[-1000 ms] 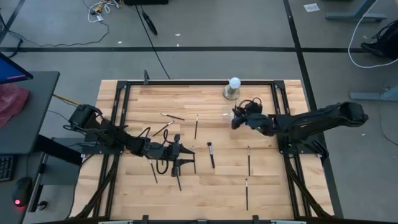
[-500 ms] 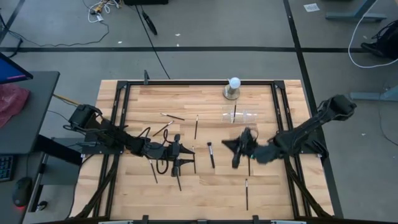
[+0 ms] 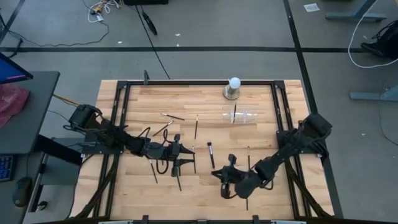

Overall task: Put items in baskets/containers
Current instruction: Put the powder brush into the transparent organizer

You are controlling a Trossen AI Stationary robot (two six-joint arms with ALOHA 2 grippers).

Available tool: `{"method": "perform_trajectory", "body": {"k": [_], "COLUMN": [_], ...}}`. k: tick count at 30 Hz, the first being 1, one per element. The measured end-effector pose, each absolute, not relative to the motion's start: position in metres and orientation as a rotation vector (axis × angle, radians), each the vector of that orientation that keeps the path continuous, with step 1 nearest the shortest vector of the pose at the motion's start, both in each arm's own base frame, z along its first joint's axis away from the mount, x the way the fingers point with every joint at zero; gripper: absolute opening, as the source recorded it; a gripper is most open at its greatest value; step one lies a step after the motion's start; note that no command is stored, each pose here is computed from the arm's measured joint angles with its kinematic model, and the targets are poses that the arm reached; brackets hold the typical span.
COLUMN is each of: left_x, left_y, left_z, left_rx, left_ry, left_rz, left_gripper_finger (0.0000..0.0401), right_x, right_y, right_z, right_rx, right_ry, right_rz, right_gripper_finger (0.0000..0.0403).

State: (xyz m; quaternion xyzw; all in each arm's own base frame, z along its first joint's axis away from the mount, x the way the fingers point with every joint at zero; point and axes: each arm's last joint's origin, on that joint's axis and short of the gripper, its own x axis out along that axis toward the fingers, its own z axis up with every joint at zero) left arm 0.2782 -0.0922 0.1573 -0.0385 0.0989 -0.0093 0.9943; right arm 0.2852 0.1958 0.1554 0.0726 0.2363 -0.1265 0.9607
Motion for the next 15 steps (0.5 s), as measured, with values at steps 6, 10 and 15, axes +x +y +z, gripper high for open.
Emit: {"method": "perform_trajectory", "body": {"k": [6, 10, 15], "left_x": [0.278, 0.279, 0.279], "left_y": [-0.092, -0.09, -0.09], "left_z": [0.157, 0.157, 0.157], "left_rx": [-0.075, -0.067, -0.065], "left_ry": [0.198, 0.198, 0.202], "left_rz": [-0.017, -0.008, -0.008], "left_gripper_finger": [0.0151, 0.0151, 0.0151], "right_x": [0.297, 0.305, 0.313], "right_y": [0.164, 0.142, 0.125], "right_z": [0.147, 0.142, 0.136], "right_rx": [0.287, 0.292, 0.292], "right_ry": [0.52, 0.57, 0.583], "right_rz": [-0.432, -0.486, -0.547], "right_gripper_finger": [0.009, 0.0156, 0.0222]}}
